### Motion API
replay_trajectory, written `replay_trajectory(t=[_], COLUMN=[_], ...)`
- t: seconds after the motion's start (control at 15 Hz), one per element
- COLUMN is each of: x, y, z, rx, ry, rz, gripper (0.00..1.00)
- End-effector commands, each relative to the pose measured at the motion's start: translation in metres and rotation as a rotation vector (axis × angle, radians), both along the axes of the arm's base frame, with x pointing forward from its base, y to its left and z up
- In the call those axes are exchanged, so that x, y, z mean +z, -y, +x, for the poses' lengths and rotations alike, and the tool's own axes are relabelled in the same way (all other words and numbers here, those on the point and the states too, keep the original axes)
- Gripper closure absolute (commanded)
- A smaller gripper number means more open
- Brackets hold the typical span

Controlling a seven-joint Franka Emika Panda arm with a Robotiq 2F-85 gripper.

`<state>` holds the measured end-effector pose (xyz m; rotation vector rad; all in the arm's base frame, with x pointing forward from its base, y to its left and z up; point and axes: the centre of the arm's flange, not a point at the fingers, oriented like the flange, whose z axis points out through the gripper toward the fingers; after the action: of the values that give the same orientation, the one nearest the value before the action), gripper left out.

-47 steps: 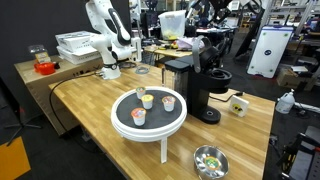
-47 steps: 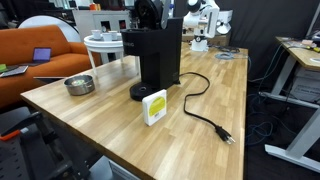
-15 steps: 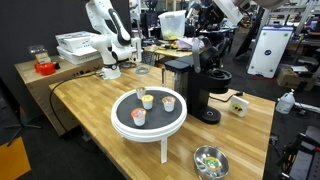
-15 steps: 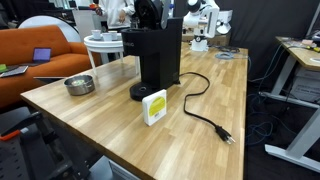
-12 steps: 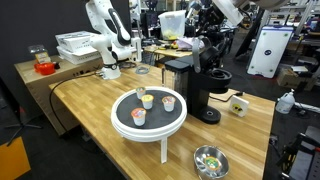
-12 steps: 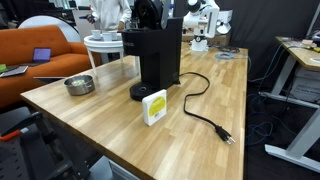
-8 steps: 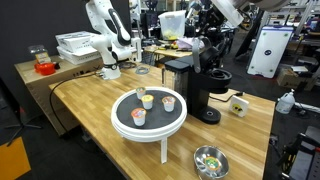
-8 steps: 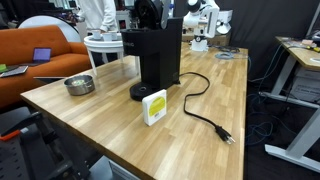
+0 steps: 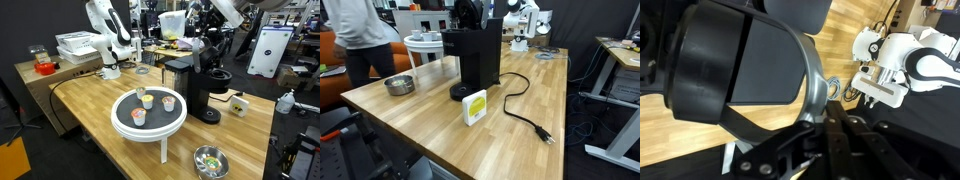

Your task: Close the coffee maker

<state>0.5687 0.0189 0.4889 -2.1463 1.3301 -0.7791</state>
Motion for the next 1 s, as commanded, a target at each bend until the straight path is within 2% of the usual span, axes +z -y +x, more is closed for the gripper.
replay_trajectory(t=[0.0, 0.93], x=[-0.003, -0.014], y=[0.007, 0.024], z=[-0.012, -0.062], rx=[-0.025, -0.065], ry=[-0.035, -0.049], rz=[0.028, 0.04], gripper=[1.0, 1.0])
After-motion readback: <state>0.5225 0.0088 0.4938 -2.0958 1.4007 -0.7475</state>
